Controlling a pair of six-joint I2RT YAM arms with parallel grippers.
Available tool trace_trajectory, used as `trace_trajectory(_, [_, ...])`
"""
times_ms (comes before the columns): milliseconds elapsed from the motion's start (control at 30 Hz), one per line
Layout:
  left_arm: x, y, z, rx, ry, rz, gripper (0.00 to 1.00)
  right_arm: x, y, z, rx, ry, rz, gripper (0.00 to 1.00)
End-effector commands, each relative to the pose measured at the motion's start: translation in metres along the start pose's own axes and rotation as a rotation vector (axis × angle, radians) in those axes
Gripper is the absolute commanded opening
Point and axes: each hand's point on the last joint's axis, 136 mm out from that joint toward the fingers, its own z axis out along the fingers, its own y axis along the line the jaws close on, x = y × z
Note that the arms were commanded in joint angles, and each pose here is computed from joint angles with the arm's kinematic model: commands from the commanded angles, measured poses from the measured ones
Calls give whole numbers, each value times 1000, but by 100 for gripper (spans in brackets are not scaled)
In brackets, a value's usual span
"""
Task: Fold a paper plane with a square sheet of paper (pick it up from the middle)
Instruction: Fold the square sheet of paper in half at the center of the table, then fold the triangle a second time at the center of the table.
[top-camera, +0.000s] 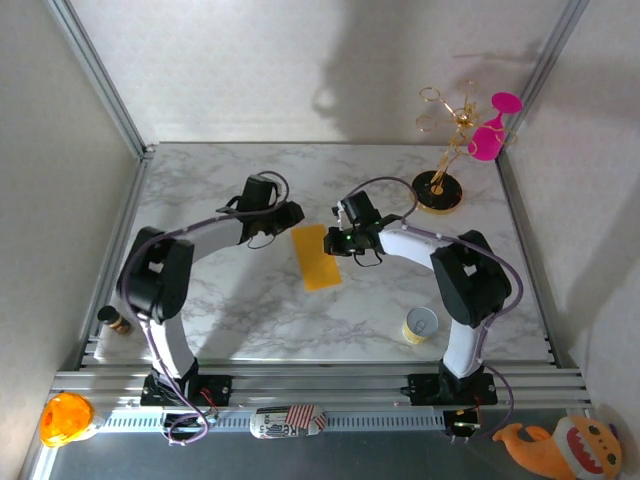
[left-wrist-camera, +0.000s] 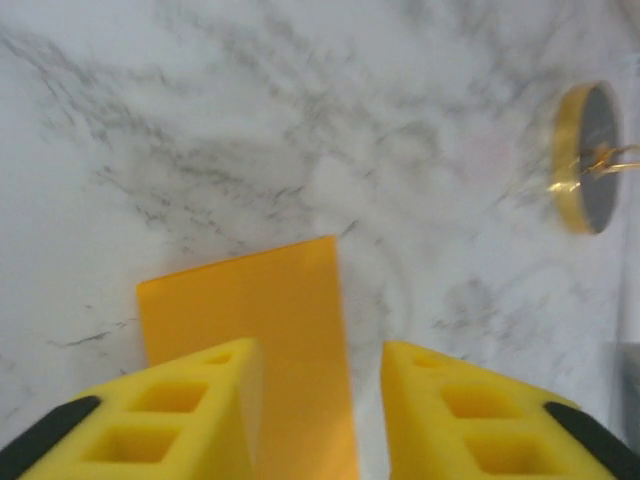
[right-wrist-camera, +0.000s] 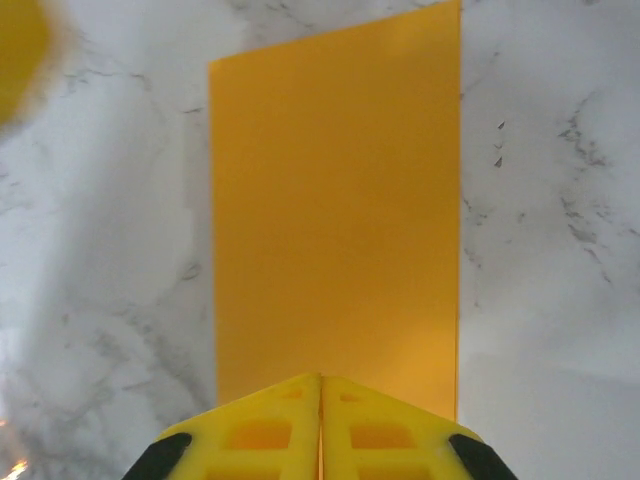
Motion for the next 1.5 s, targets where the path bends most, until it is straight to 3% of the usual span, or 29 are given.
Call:
trace_trajectory(0, [-18,5,-30,-35,-155,-90,42,10,-5,19,25,60,20,10])
trace_trajectory(167, [-10,11,-49,-18,-192,-162,47,16,0,34,13,88,39,11])
trace_trajectory(333, [7,15,-52,-1,-168,-204,50,31,-23,41,103,94,206,12])
trace_trajectory(500, [26,13,-38,15,-109,-213,53,38,-32,36,133,47,390,12])
trace_trajectory(667, [49,-3,-14,86,5,-203,53,8,-10,15,47,-51,376,13])
trace_trajectory(767, [61,-13,0,109,63,-184,50,-17,8,-12,-38,-128,339,20])
trace_trajectory(900, [71,-17,14,108,106,-161,43,-21,6,-40,-60,-171,299,33])
trace_trajectory(1200, [71,10,36,2,92,-178,30,30,-23,-46,-45,-39,270,46])
trace_trajectory(1467, [75,31,48,-55,85,-209,26,53,-25,-38,-65,46,280,47])
